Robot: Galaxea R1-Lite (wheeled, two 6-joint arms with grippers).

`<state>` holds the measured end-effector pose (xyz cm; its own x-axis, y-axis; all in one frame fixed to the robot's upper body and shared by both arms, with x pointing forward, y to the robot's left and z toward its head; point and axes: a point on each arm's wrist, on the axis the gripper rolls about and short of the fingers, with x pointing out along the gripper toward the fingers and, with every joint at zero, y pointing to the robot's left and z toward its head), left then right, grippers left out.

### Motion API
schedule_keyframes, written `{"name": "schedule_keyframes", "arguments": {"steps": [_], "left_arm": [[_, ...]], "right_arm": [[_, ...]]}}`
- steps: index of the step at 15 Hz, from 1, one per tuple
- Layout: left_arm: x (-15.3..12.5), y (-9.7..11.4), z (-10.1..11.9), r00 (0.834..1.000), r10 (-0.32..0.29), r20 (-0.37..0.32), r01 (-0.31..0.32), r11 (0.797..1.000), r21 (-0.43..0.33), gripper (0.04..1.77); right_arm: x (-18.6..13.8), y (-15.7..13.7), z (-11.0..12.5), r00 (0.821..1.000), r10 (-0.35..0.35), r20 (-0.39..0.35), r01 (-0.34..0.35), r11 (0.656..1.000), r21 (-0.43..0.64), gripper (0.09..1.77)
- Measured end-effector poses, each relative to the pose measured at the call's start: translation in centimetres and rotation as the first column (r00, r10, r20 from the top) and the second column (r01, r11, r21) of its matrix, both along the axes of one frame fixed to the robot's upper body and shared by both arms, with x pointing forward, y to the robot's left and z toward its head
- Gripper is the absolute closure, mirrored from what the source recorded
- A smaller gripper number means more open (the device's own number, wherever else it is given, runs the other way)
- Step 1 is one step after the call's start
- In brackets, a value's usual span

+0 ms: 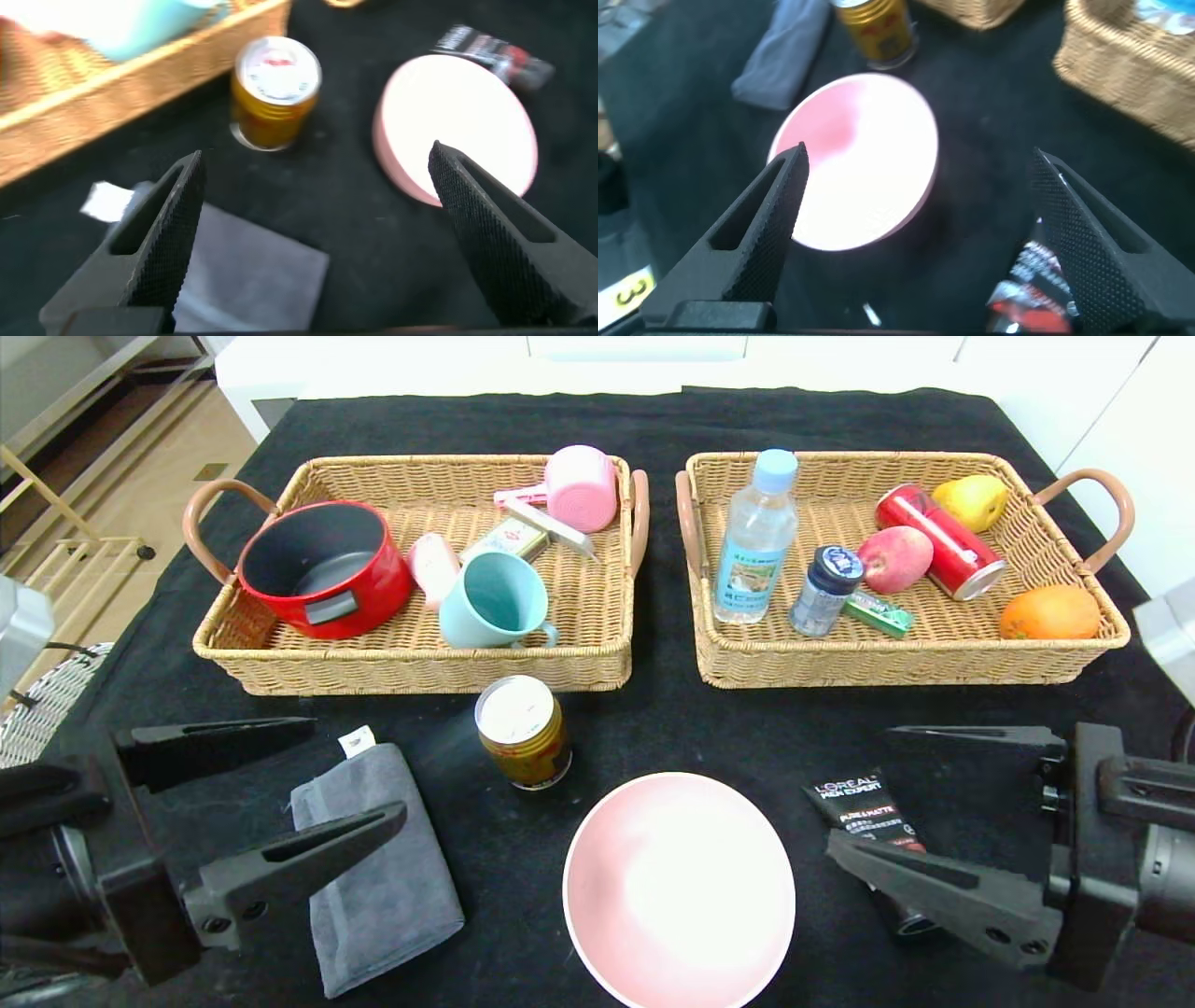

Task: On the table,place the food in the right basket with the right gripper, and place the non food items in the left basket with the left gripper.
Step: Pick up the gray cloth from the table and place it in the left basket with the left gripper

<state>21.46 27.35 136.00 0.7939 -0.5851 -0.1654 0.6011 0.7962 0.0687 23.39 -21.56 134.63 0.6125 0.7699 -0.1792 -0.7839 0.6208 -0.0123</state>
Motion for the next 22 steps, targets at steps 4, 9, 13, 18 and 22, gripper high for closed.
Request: {"name": "schedule_keyframes", "arguments": {"steps": [4,9,13,18,22], "left_arm": [[-0.2,0.1,0.6,0.999,0.019,0.029,-0.018,1.000,-0.008,0.09],[-0.6,0.3,2.2,1.000,0.030,-0.002,-0.030,0.999,0.014,0.09],[-0.1,-0.3,3.2,0.995,0.073,-0.072,-0.068,0.995,0.066,0.09],[2.6,-1.8,2.7,0.906,0.308,-0.291,-0.288,0.951,0.109,0.09],[3.5,-2.2,2.7,0.715,0.445,-0.539,-0.450,0.883,0.133,0.09]], "right_arm": [[-0.5,-0.9,-1.9,0.999,0.001,0.041,-0.003,0.999,0.041,0.16],[-0.6,-1.9,-3.4,0.997,-0.032,0.077,0.026,0.997,0.071,0.16],[-1.3,-2.5,-3.1,0.995,-0.038,0.095,0.030,0.996,0.087,0.16],[-2.1,-3.3,-1.8,0.987,-0.061,0.149,0.042,0.991,0.127,0.16],[-2.4,-3.6,-1.4,0.984,-0.067,0.165,0.045,0.990,0.135,0.16]]}}
